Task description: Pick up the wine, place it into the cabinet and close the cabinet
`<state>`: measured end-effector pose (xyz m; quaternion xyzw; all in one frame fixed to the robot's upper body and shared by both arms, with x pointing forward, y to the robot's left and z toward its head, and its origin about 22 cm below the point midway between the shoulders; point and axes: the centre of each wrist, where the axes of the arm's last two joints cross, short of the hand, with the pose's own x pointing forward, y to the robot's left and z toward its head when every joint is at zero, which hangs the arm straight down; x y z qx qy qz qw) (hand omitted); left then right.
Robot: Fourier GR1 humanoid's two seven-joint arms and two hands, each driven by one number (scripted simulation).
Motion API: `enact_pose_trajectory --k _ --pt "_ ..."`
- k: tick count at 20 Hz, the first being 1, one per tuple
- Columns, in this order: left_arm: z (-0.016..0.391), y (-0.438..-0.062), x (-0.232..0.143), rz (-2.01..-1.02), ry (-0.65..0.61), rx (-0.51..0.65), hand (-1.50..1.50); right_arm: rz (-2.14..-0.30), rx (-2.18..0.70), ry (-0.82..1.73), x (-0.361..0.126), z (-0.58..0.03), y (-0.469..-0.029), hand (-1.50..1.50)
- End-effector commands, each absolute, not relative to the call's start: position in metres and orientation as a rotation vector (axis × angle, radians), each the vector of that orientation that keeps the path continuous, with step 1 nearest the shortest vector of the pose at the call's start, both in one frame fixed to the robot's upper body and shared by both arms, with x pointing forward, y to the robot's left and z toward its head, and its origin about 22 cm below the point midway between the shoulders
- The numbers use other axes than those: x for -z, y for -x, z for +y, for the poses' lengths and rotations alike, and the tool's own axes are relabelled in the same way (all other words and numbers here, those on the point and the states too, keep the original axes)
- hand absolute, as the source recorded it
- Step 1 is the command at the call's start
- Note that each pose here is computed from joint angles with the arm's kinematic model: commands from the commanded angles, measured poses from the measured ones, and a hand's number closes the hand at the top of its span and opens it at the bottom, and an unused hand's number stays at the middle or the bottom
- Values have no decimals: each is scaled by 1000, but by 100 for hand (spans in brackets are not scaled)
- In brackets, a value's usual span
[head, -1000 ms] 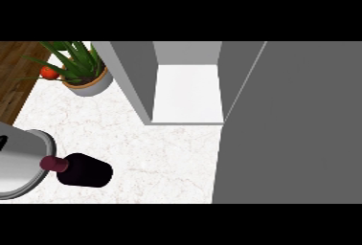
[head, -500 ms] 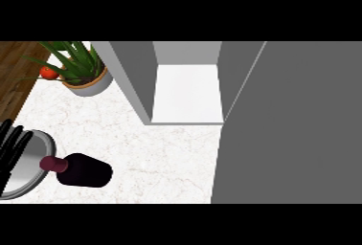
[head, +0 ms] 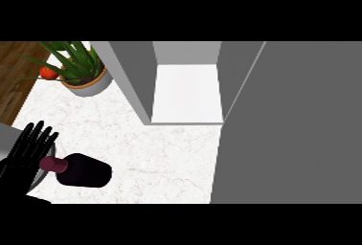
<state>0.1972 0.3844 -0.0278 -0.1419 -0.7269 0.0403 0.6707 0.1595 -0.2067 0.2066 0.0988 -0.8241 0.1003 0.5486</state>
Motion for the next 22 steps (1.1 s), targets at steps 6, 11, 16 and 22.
enact_pose_trajectory --k 6,11,16,22 --pt "397 -194 91 -1575 337 -82 -150 -1977 -247 -285 -218 -207 -129 -150" --pt "384 -200 110 -1589 357 -81 -150 -1995 -240 -293 -227 -208 -140 -150" --pt "382 -184 137 -1564 384 -114 -150 -1982 -229 -290 -212 -200 -140 -150" --pt "356 -186 156 -1538 434 -172 -150 -1981 -230 -289 -210 -206 -144 -150"
